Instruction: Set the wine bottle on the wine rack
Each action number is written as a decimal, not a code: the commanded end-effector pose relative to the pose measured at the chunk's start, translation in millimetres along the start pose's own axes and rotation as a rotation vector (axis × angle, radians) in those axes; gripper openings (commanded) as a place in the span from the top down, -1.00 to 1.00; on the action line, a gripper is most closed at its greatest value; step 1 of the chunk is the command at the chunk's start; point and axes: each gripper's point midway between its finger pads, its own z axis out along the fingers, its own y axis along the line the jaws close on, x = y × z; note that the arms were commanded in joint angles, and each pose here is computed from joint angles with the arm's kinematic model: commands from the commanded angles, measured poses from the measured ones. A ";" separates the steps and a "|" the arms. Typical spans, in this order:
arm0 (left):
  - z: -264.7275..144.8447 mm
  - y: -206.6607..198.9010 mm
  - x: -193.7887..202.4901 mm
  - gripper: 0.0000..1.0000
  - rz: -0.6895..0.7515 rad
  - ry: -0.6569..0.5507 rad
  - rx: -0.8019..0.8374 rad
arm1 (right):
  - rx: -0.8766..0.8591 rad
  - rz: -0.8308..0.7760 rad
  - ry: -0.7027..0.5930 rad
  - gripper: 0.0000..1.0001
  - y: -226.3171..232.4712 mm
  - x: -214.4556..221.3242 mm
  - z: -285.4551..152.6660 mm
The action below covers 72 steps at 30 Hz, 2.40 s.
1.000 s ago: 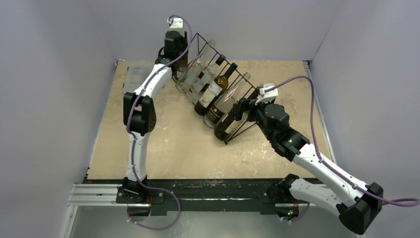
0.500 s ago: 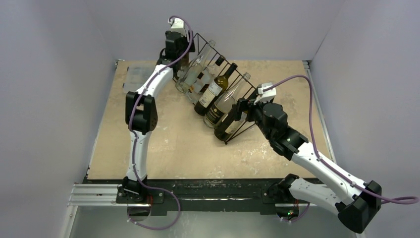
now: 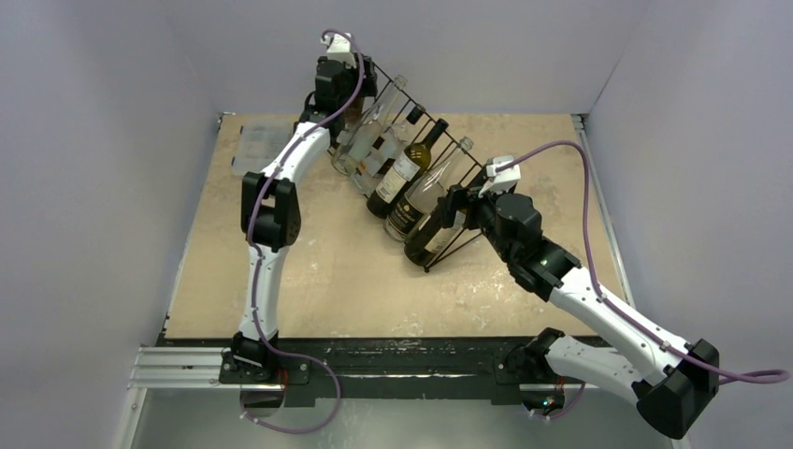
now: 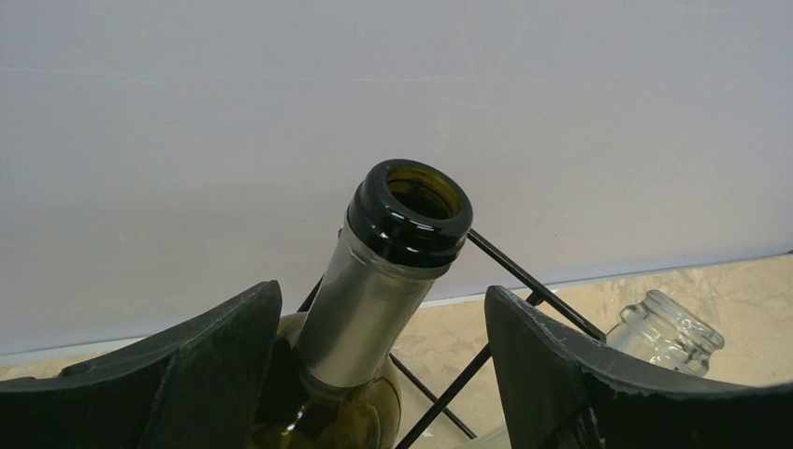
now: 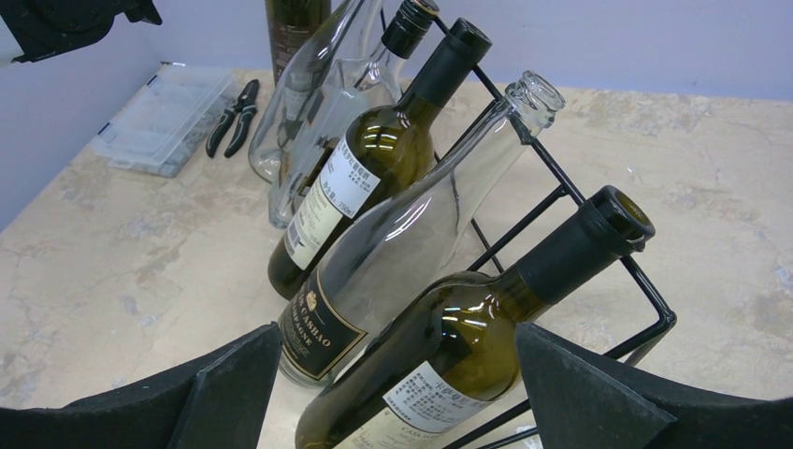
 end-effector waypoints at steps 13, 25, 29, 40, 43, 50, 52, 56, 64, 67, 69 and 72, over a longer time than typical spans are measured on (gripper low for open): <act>3.2 -36.7 10.0 -0.70 -0.050 0.038 0.167 | -0.031 0.036 -0.045 -0.98 6.3 -17.8 0.4; -8.0 -37.1 -3.5 -0.97 -0.020 0.057 0.162 | -0.047 0.048 -0.063 -0.98 9.5 -22.9 1.7; -14.7 -38.0 -11.9 -1.00 -0.019 0.056 0.161 | -0.051 0.051 -0.064 -0.98 10.1 -23.4 1.4; -49.7 -26.8 -44.9 -1.00 -0.020 0.082 0.079 | -0.055 0.060 -0.085 -0.98 10.2 -32.5 -3.2; -66.4 -20.3 -59.8 -1.00 -0.023 0.095 0.051 | -0.061 0.065 -0.093 -0.98 10.8 -35.6 -5.8; -127.8 -14.0 -112.4 -0.95 -0.065 0.063 0.003 | -0.064 0.089 -0.129 -0.98 9.2 -48.3 -17.3; -148.9 -16.3 -124.0 -0.94 -0.084 0.053 0.007 | -0.066 0.095 -0.137 -0.98 8.2 -52.2 -22.9; -195.4 -19.1 -140.4 -0.92 -0.125 0.051 0.010 | -0.070 0.108 -0.153 -0.98 5.0 -58.3 -36.2; -294.7 -26.6 -158.9 -0.92 -0.120 0.061 0.065 | -0.070 0.143 -0.209 -0.98 -4.6 -73.6 -68.1; -332.0 -35.0 -153.3 -0.92 -0.096 0.072 0.136 | -0.072 0.148 -0.227 -0.98 -6.8 -78.9 -76.6; -362.8 -35.9 -155.4 -0.92 -0.074 0.061 0.156 | -0.064 0.150 -0.235 -0.98 -9.5 -83.4 -82.0; -395.3 -29.7 -151.0 -0.92 -0.050 0.052 0.144 | -0.047 0.153 -0.255 -0.98 -14.9 -92.2 -91.6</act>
